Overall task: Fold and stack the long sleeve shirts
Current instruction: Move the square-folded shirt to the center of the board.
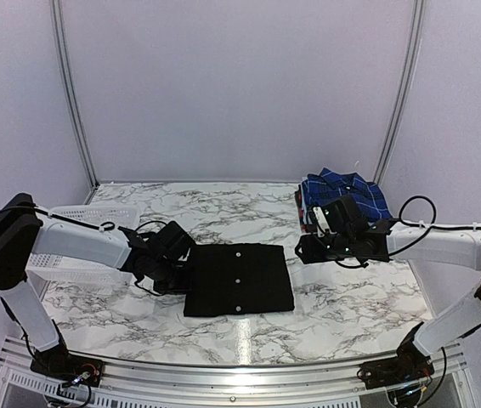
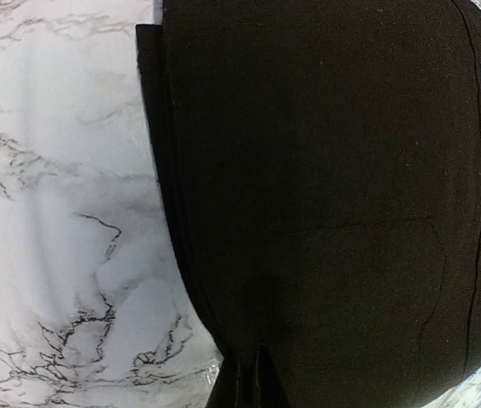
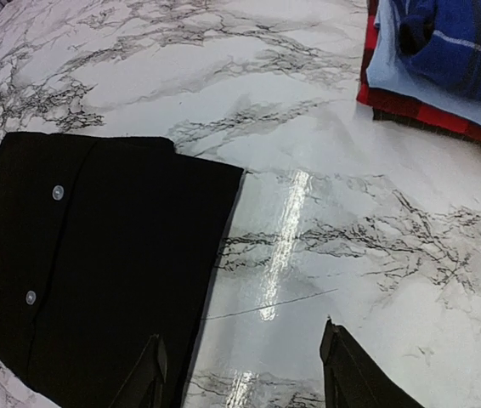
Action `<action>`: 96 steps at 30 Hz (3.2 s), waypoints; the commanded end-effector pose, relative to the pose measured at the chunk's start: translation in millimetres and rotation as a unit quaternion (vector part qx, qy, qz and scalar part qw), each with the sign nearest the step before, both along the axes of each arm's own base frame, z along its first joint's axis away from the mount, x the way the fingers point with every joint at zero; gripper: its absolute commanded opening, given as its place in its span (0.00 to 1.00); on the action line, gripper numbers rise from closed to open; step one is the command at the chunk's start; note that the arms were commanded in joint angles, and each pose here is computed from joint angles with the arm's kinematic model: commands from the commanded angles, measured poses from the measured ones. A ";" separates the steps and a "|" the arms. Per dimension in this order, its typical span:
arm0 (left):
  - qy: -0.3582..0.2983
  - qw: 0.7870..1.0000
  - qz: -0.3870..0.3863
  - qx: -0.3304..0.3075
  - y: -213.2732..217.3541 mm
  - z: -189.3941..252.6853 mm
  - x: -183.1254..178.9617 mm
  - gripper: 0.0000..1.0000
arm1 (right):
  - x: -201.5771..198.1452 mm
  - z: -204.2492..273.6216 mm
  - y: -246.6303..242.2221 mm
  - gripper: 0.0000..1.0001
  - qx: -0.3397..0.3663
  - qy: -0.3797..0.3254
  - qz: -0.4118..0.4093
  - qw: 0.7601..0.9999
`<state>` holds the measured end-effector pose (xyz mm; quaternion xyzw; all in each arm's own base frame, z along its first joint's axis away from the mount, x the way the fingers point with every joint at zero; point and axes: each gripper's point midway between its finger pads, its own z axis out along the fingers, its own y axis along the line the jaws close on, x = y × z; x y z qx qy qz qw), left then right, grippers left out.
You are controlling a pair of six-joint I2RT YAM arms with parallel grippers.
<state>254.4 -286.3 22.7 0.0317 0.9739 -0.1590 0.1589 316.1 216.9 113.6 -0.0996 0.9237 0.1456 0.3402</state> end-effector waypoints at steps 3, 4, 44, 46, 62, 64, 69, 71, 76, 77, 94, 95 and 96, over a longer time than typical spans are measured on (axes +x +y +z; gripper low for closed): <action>-0.026 0.997 0.048 0.045 42.4 3.7 14.0 0.00 | 11.5 8.5 -19.6 0.60 -0.027 -0.023 -0.036 0.999; -0.027 0.997 0.054 0.054 52.3 4.5 14.9 0.00 | 13.3 7.3 -23.3 0.60 -0.031 -0.023 -0.041 0.998; -0.154 0.988 0.016 -0.013 65.1 142.7 46.0 0.59 | 177.1 -76.4 -74.3 0.37 -0.098 -0.022 -0.288 0.952; -0.157 0.987 0.014 -0.014 65.2 143.8 45.9 0.59 | 179.5 -78.8 -80.0 0.36 -0.110 -0.019 -0.299 0.948; -0.151 0.988 -0.005 -0.028 57.8 142.8 42.4 0.59 | 178.1 -99.4 -93.3 0.00 -0.158 -0.003 -0.305 0.939; -0.149 0.988 -0.005 -0.030 57.5 140.9 42.0 0.59 | 165.3 -95.5 -99.2 0.00 -0.162 -0.002 -0.303 0.939; -0.144 0.989 -0.006 -0.040 53.8 135.0 40.4 0.58 | 125.1 -86.8 -108.5 0.00 -0.145 0.006 -0.293 0.945; -0.143 0.989 -0.007 -0.045 51.8 132.7 39.8 0.58 | 107.2 -84.0 -104.9 0.00 -0.132 0.010 -0.282 0.950; -0.138 0.989 -0.010 -0.050 48.3 126.1 39.1 0.58 | 52.6 -84.2 -80.4 0.00 -0.127 0.025 -0.250 0.960; -0.137 0.989 -0.011 -0.050 48.3 124.4 38.6 0.58 | 41.0 -86.2 -68.7 0.00 -0.116 0.030 -0.239 0.964; -0.128 0.990 -0.005 -0.055 50.0 113.6 33.7 0.58 | -28.3 -55.6 101.7 0.23 0.001 0.050 -0.059 0.997; -0.128 0.990 -0.004 -0.055 50.6 113.5 34.1 0.58 | -30.5 -48.4 101.2 0.28 0.003 0.047 -0.053 0.998; -0.128 0.990 -0.004 -0.055 50.3 113.7 34.1 0.58 | -34.3 -40.1 101.8 0.32 0.006 0.044 -0.044 0.998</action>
